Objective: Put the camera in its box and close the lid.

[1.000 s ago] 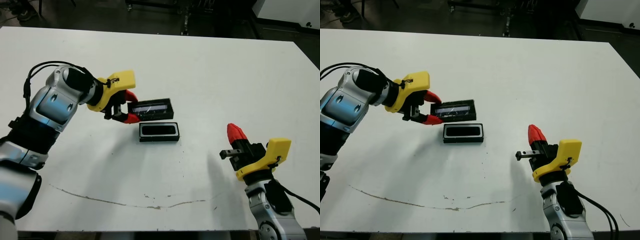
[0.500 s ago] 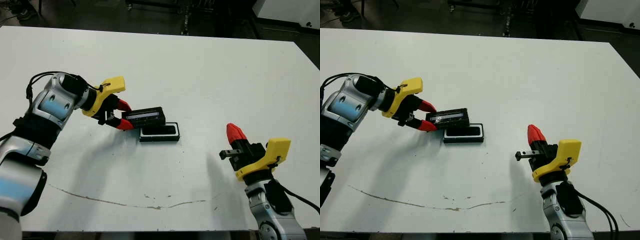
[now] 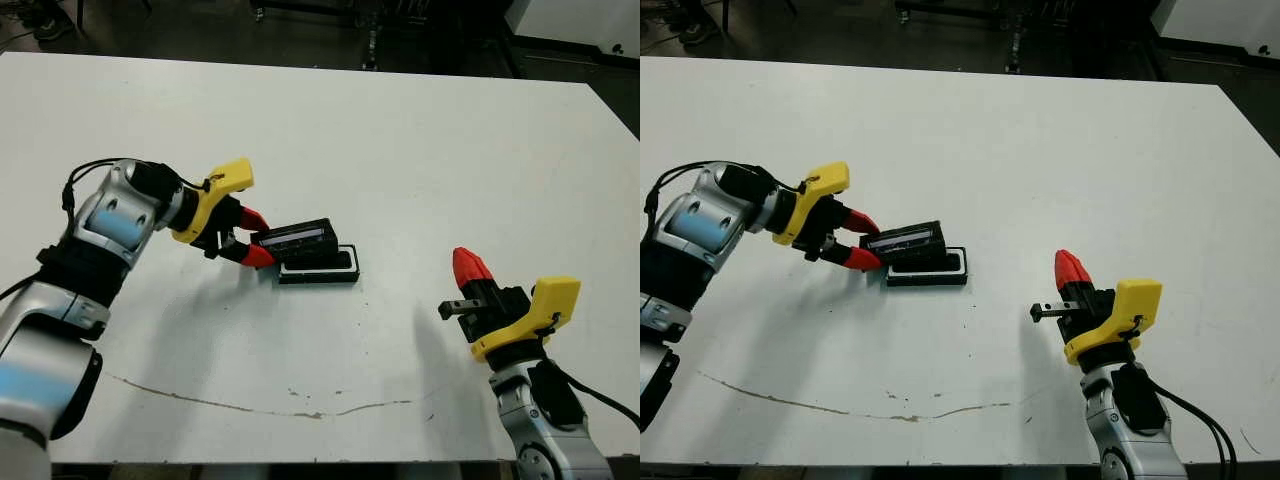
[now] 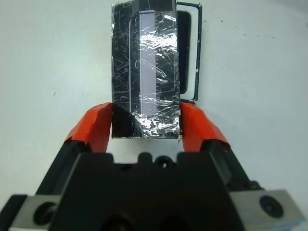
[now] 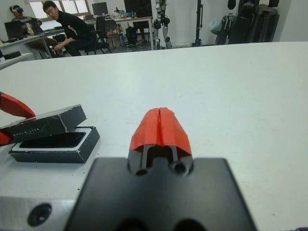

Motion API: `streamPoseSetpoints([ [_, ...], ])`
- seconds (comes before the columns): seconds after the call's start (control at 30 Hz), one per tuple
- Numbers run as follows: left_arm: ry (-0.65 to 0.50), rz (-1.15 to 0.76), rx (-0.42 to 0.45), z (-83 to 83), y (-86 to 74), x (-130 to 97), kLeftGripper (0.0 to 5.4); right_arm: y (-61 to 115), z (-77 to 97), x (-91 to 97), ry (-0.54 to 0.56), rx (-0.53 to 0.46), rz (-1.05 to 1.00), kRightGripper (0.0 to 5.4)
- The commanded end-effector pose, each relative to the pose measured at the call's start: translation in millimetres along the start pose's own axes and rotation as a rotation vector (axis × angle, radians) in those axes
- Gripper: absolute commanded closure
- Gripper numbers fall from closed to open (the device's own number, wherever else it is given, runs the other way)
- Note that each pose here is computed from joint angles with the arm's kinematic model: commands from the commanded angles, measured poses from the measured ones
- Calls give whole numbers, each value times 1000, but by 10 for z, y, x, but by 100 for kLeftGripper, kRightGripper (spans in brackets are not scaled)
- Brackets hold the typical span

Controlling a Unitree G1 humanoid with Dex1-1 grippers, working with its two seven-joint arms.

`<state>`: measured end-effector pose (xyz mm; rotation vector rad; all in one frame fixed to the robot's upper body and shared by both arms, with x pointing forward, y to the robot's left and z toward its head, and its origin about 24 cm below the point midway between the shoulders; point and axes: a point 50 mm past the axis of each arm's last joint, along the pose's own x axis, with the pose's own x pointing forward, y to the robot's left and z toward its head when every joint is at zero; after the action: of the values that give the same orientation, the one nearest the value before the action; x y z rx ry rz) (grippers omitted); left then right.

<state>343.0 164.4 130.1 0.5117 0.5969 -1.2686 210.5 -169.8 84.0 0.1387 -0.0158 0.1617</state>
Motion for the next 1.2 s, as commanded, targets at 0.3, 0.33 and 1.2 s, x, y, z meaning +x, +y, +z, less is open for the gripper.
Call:
streamPoseSetpoints([
  [0.3,10,-56,-49,-130,-120,92,223,-28,-12,-12,3,-14,-14,540],
  [0.33,7,-64,-44,-132,-133,98,223,-28,-14,-12,4,-10,-15,540],
  [1.2,50,-122,29,-226,-386,322,225,-32,-21,-15,5,-5,-12,540],
])
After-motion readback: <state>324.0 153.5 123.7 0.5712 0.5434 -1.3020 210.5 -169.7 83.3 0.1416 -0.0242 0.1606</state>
